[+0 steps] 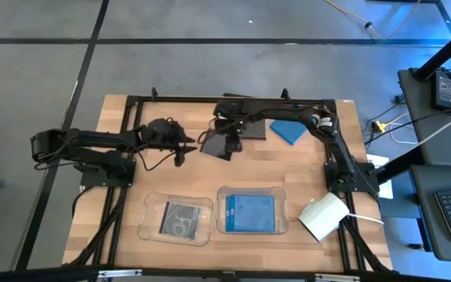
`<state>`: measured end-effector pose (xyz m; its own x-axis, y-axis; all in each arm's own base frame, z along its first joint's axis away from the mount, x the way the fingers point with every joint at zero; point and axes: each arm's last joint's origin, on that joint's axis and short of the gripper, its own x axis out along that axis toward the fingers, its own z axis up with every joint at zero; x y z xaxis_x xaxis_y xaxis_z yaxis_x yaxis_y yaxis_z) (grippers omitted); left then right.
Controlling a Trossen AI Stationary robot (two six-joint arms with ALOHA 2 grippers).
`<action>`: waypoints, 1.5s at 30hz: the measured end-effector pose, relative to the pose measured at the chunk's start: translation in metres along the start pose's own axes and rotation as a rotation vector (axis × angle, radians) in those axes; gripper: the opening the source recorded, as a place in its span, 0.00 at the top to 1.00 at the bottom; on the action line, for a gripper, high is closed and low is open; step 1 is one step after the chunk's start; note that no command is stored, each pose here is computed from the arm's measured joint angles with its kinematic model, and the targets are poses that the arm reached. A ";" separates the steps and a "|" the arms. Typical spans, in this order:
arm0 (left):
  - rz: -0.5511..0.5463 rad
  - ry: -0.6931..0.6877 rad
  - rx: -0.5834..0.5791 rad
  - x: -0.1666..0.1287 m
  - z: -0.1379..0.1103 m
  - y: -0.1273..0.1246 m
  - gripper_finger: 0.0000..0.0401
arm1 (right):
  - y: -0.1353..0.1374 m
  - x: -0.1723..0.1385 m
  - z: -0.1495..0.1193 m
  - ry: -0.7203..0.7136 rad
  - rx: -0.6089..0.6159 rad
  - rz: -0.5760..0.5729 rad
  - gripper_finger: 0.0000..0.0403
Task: Pick & place jewel cases by type
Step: Put the bottom black CD case into the left transparent bin
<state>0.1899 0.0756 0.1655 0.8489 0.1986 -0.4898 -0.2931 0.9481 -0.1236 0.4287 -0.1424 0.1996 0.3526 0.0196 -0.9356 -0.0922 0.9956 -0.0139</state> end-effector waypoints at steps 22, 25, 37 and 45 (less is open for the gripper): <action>0.135 0.172 0.170 0.015 -0.024 -0.025 0.61 | -0.006 0.002 -0.028 0.087 -0.248 -0.058 0.60; 0.136 0.182 0.157 0.016 -0.025 -0.025 0.61 | 0.005 0.012 -0.031 0.105 -0.276 -0.043 0.60; 0.143 0.191 0.144 0.018 -0.027 -0.024 0.61 | 0.012 0.048 -0.055 0.141 -0.329 -0.199 0.60; 0.142 0.193 0.163 0.018 -0.027 -0.024 0.61 | 0.010 0.049 -0.053 0.085 -0.278 -0.188 0.60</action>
<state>0.2002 0.0496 0.1368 0.7007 0.2957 -0.6493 -0.3152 0.9447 0.0901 0.3961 -0.1361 0.1349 0.3093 -0.1809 -0.9336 -0.2874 0.9180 -0.2732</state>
